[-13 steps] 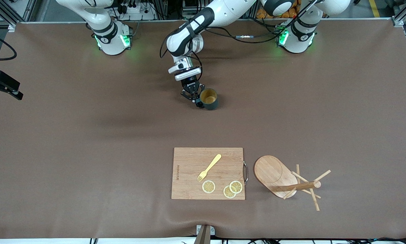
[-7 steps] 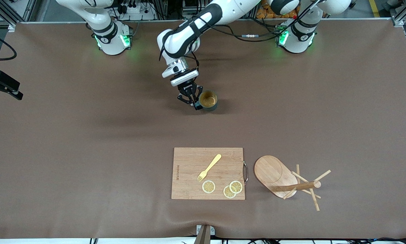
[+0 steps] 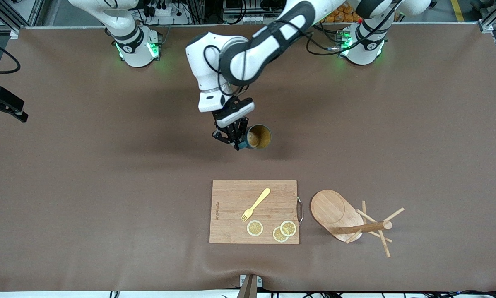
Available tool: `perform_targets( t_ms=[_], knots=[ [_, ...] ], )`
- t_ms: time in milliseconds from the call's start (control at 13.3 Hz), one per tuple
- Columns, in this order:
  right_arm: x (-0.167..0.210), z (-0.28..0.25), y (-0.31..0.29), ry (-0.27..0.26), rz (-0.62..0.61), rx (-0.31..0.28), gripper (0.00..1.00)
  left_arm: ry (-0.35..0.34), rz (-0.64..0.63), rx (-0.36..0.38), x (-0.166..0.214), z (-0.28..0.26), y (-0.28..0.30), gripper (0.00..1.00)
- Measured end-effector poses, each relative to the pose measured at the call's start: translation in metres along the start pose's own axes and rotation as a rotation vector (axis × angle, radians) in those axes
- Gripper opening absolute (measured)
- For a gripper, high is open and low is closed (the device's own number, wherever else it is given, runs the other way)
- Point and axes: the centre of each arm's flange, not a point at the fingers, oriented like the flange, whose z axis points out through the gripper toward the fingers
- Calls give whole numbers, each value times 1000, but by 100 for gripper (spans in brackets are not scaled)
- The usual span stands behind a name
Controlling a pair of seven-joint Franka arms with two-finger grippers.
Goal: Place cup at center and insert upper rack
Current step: 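Carry the mug with the left gripper to the wooden mug tree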
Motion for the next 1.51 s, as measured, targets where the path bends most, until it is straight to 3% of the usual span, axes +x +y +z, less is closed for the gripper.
perform_targets(
  t_ms=[377, 528, 754, 980, 1206, 1507],
  knots=[
    [0, 0, 0, 0, 0, 0, 100, -233, -442, -169, 153, -21, 25, 5],
    [0, 0, 0, 0, 0, 0, 100, -279, -608, -171, 202, 0, 21, 5],
    [0, 0, 0, 0, 0, 0, 100, -401, -880, -166, 296, 36, 1, 5],
    [0, 0, 0, 0, 0, 0, 100, -470, -1067, -181, 364, 64, -24, 5],
    [0, 0, 0, 0, 0, 0, 100, -508, -1120, -212, 393, 78, -38, 5],
    [0, 0, 0, -1, 0, 0, 100, -609, -967, -250, 393, 92, -43, 5]
  ],
)
